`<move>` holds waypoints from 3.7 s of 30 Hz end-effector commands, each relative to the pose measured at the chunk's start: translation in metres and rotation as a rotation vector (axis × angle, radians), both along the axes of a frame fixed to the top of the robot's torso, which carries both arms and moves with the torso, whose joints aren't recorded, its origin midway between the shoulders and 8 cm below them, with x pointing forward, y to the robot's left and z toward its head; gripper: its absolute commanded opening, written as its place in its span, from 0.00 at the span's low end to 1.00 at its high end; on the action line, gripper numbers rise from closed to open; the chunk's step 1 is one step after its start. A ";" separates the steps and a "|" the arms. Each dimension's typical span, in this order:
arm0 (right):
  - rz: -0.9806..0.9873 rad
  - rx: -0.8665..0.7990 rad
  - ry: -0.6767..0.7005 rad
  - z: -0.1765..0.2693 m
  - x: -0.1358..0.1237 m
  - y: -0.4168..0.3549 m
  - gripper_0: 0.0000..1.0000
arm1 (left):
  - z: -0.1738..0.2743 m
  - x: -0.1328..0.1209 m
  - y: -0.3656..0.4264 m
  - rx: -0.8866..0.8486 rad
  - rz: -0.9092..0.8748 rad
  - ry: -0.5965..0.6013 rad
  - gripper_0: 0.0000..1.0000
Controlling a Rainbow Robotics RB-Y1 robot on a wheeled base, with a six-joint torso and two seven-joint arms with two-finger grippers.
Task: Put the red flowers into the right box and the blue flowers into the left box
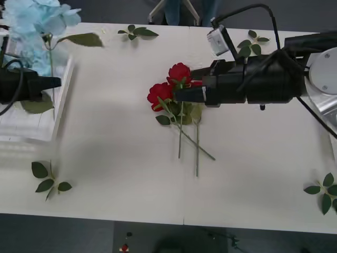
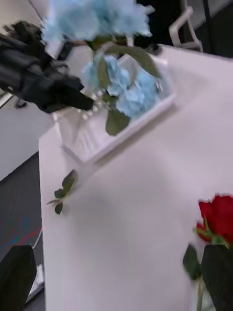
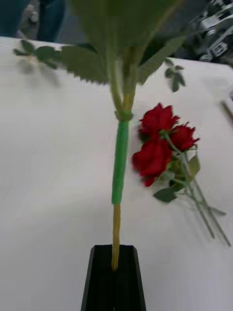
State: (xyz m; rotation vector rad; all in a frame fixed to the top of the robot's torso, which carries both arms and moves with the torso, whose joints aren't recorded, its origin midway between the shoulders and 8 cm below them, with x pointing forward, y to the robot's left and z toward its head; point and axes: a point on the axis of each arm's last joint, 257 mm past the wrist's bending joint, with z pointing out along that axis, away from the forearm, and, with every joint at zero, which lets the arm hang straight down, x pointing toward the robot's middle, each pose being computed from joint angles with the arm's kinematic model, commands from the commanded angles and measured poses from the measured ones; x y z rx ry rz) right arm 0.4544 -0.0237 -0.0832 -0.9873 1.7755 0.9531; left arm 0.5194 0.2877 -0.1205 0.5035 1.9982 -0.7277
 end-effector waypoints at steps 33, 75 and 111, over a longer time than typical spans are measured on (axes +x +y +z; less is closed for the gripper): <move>-0.873 -0.277 0.632 -0.161 0.137 -0.072 1.00 | 0.079 -0.038 0.241 0.231 0.486 -0.121 0.71; -0.974 -0.338 0.520 -0.185 0.166 -0.075 0.00 | -0.054 0.022 -0.187 -0.054 -0.107 0.235 1.00; -1.318 -0.801 0.189 -0.011 0.113 -0.568 0.00 | -0.106 0.039 -0.269 -0.301 0.511 0.777 1.00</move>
